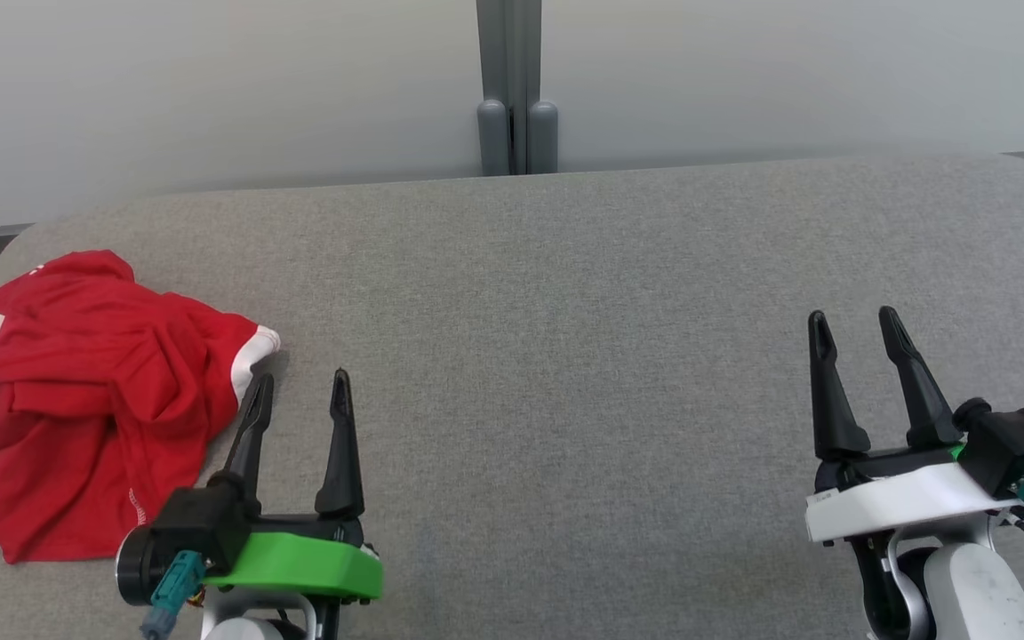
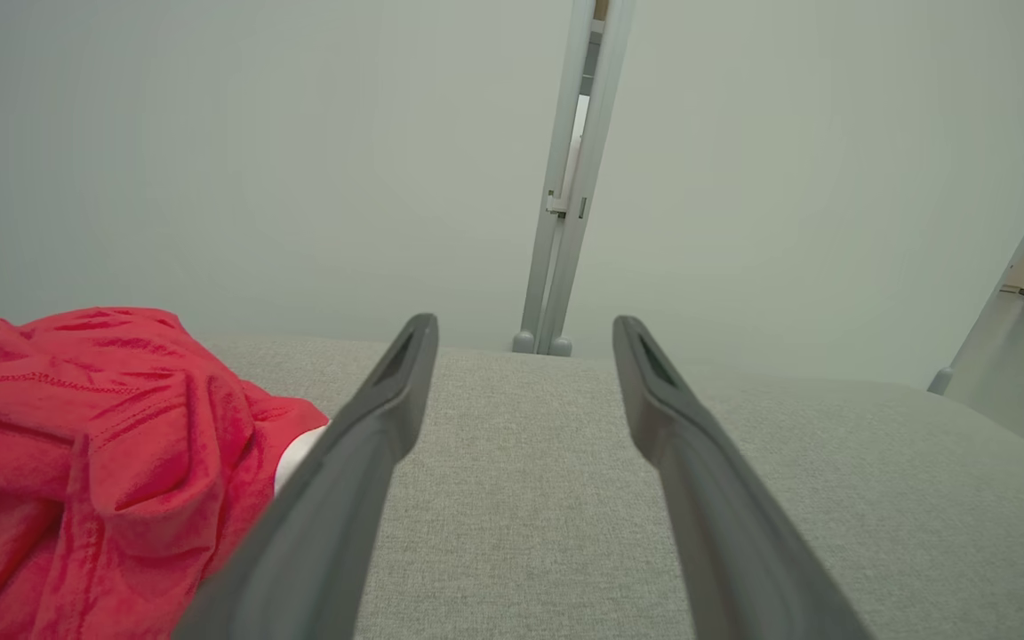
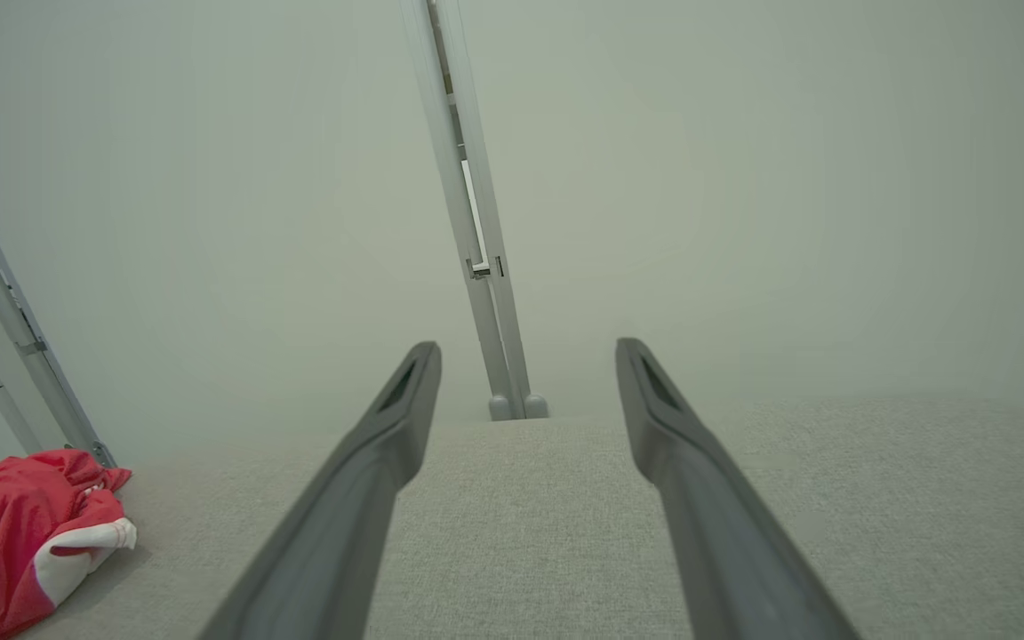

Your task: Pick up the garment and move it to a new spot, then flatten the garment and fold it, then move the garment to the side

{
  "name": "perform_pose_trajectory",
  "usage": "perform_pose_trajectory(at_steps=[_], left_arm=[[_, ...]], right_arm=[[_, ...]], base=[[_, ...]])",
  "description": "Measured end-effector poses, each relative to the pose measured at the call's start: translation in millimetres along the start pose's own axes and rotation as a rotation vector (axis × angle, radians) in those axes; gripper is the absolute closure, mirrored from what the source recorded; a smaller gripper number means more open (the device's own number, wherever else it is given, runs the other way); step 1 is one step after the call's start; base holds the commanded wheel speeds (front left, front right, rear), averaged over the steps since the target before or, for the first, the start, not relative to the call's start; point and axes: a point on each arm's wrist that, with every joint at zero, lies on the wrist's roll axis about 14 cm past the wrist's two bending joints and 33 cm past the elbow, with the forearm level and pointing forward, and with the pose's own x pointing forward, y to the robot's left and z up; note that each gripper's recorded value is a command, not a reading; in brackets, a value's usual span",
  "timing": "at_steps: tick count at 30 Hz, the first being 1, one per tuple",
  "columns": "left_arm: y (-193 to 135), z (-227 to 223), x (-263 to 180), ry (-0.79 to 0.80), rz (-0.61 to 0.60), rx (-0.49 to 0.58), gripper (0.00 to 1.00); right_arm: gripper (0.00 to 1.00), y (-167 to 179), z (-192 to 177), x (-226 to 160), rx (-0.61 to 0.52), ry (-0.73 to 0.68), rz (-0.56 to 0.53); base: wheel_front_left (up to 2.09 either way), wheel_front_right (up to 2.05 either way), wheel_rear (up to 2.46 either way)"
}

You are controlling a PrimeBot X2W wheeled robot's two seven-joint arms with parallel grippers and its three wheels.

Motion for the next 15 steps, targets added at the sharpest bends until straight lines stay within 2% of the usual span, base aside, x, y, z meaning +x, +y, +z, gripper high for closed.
perform_pose_trajectory(at_steps=[5,15], left_arm=[[8.3,-10.7,-5.0,0.028,0.006,-0.017,0.00],[-3.6,-38.1,-13.0,0.105,-0.047,0.014,0.00]], right_arm=[[0.00,-8.3,-15.3,-5.2,0.013,0.043,-0.028],[0.00,-12.5,-25.0,-9.9,-0.021,0.070,-0.036]], base=[[0.00,0.00,0.00],[0.00,0.00,0.00]])
